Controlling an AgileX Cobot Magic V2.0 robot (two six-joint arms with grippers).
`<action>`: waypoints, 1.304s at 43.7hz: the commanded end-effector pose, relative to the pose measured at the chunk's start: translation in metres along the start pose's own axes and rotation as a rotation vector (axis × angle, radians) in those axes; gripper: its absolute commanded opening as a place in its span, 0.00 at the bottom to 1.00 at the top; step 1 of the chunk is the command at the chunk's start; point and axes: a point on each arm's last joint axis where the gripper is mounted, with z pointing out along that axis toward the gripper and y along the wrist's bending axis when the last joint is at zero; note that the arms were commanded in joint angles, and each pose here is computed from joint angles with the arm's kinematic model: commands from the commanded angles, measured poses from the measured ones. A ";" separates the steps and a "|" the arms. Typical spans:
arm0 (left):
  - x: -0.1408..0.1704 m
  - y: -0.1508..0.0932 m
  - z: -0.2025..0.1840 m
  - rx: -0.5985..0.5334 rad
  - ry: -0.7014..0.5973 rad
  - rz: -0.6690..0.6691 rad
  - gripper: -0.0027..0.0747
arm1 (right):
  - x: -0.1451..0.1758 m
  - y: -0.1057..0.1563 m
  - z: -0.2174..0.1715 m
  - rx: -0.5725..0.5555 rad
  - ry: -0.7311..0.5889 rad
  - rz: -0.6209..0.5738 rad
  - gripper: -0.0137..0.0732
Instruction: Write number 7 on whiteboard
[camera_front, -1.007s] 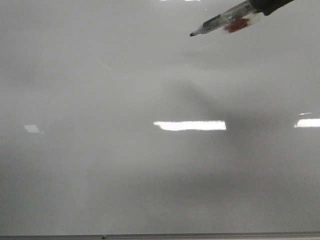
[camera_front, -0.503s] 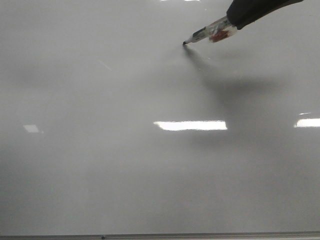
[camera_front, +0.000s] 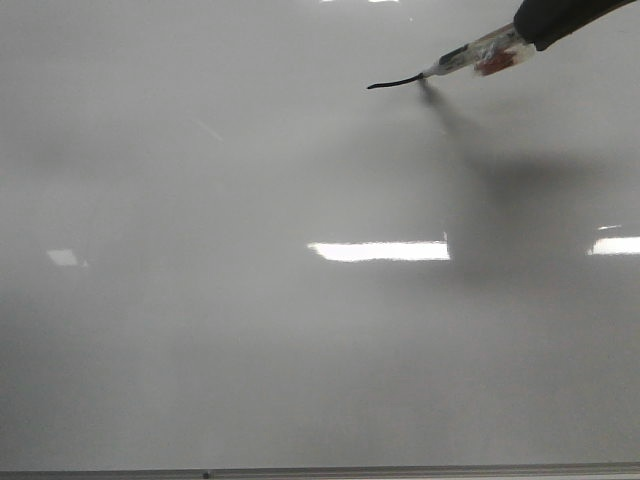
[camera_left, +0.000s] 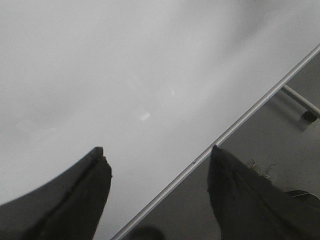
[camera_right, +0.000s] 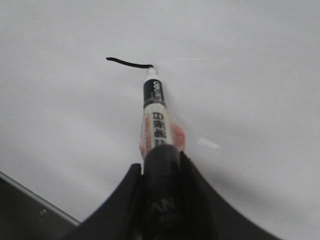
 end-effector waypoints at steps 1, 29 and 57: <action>-0.012 0.002 -0.008 -0.018 -0.106 -0.020 0.57 | -0.008 -0.001 -0.006 0.005 -0.023 -0.026 0.09; -0.020 -0.026 -0.001 0.182 -0.159 0.265 0.58 | 0.027 0.067 -0.052 -0.328 0.112 -0.459 0.09; -0.046 -0.096 0.070 0.576 -0.073 0.512 0.58 | 0.032 0.103 -0.081 -0.561 0.021 -0.626 0.09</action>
